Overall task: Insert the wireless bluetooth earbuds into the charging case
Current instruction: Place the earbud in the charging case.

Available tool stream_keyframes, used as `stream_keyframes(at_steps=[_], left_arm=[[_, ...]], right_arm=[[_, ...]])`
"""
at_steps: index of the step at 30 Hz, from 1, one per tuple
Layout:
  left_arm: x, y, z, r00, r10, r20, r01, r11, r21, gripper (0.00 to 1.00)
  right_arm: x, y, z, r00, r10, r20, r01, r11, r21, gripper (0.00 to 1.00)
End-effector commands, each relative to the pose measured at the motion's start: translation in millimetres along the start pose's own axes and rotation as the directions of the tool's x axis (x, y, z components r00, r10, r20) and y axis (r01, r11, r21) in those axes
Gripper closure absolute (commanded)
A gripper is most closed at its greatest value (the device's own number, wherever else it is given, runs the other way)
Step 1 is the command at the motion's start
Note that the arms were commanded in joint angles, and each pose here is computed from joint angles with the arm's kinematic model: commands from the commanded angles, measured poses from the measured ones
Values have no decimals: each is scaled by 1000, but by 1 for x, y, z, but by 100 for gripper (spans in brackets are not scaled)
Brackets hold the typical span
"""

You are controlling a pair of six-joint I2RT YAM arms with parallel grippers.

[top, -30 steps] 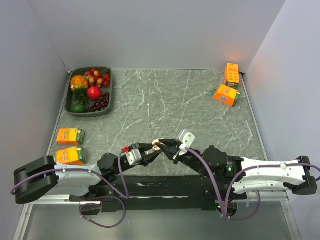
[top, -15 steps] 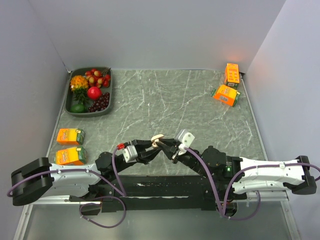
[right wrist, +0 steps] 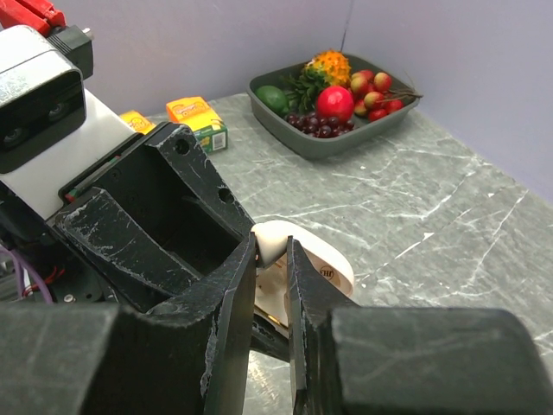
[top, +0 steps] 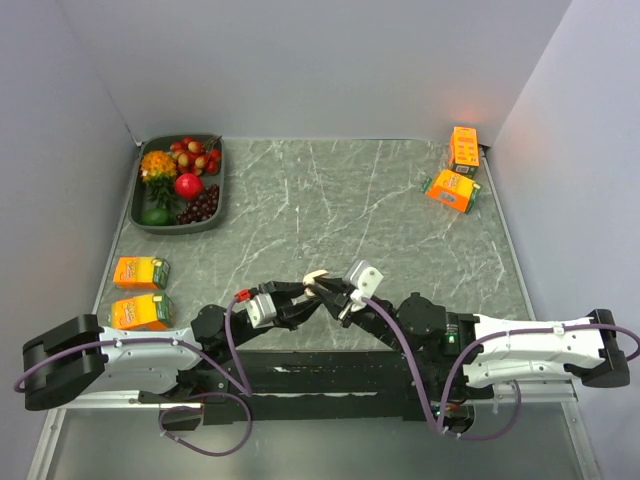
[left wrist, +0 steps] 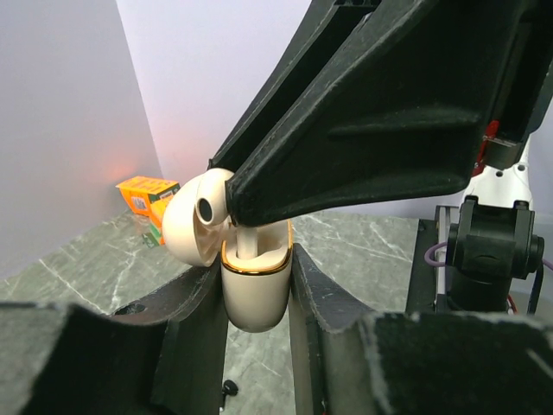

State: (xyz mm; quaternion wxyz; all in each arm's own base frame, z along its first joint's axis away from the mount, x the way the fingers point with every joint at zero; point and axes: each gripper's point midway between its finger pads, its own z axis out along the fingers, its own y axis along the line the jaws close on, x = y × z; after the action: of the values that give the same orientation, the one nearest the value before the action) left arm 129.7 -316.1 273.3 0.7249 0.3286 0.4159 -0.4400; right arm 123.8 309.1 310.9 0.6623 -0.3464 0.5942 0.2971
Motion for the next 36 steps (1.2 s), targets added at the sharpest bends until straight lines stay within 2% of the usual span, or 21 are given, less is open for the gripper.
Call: stream_keyframes(at_steps=[1,11,17,23,36], left_arm=[[-51,5,6,982,9,186,-4,1000,-26,99],[-55,8,6,982,-5,190,12,999,-37,99],[-55,8,4,981,-3,194,11,999,-42,99],[-55,8,4,981,-3,194,11,999,-42,99],[-55,8,5,981,-6,195,14,999,-42,99]], right_arm=[[-13,0,2,999,11,31,-12,1000,9,100],[-2,-1,5,998,-64,-17,65,997,36,100],[4,3,6,997,-61,-53,63,998,28,100],[1,0,4,998,-47,-49,49,998,37,79],[-6,-3,0,998,-41,-37,42,998,42,59]])
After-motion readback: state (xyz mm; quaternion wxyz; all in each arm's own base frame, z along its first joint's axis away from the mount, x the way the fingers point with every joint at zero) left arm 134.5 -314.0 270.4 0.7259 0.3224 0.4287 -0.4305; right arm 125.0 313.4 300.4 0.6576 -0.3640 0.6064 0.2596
